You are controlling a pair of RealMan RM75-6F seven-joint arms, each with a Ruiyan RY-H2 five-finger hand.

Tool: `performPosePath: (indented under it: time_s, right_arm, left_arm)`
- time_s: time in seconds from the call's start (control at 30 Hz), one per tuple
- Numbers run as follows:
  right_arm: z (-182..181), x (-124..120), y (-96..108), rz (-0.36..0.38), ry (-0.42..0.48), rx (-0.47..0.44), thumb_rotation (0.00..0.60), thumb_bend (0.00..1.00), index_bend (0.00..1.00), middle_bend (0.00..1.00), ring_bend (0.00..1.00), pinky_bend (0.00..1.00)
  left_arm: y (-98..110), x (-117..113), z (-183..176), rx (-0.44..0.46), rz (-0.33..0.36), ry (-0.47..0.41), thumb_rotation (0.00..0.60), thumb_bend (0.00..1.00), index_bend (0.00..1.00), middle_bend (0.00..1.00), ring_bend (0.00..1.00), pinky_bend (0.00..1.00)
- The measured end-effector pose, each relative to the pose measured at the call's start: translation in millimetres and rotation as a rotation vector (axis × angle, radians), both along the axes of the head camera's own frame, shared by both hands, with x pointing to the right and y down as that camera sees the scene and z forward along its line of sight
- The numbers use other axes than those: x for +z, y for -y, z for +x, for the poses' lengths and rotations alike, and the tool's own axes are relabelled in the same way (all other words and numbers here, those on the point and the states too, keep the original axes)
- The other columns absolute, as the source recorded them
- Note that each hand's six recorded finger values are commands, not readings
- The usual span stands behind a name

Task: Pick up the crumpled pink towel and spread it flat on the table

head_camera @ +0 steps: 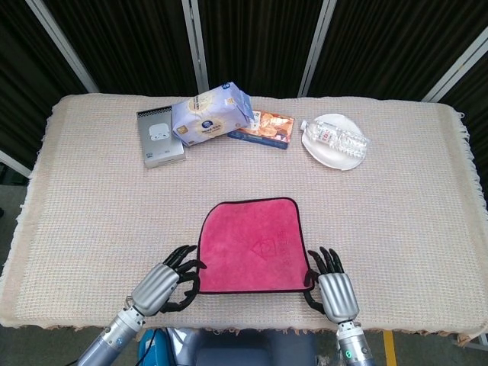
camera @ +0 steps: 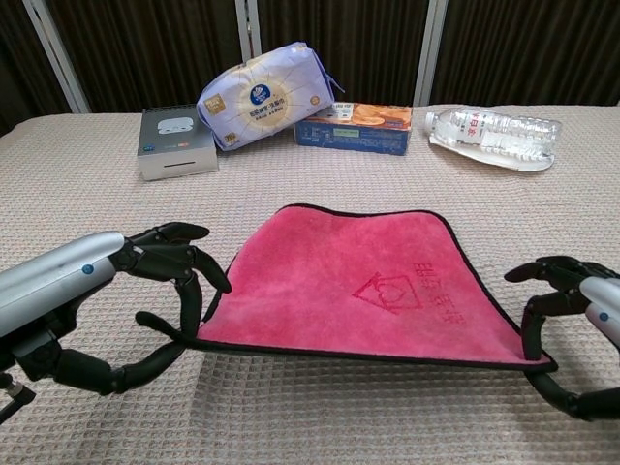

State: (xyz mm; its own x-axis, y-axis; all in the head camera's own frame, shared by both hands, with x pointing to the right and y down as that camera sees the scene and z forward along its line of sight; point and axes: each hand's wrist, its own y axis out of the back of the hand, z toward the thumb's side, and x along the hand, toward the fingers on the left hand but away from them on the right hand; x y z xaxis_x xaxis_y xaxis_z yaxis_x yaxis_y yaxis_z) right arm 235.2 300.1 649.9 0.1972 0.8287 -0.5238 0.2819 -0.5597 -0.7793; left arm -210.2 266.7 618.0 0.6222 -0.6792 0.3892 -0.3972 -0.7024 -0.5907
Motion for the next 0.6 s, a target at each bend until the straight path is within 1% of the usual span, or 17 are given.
performPosePath:
  time_s: [0.3,0.6]
  right_arm:
    - [-5,3,-11,-0.022,0.007,-0.025,0.6,0.47,0.71,0.18,0.0,0.0]
    - [-6,7,-17,-0.041,0.008,-0.032,0.6,0.47,0.71,0.18,0.0,0.0]
  left_arm:
    - [-6,1,-5,0.004,-0.016,0.004,0.6,0.48,0.56,0.26,0.03,0.05]
    - [-13,7,-6,0.024,-0.042,0.02,0.6,0.48,0.56,0.26,0.03,0.05]
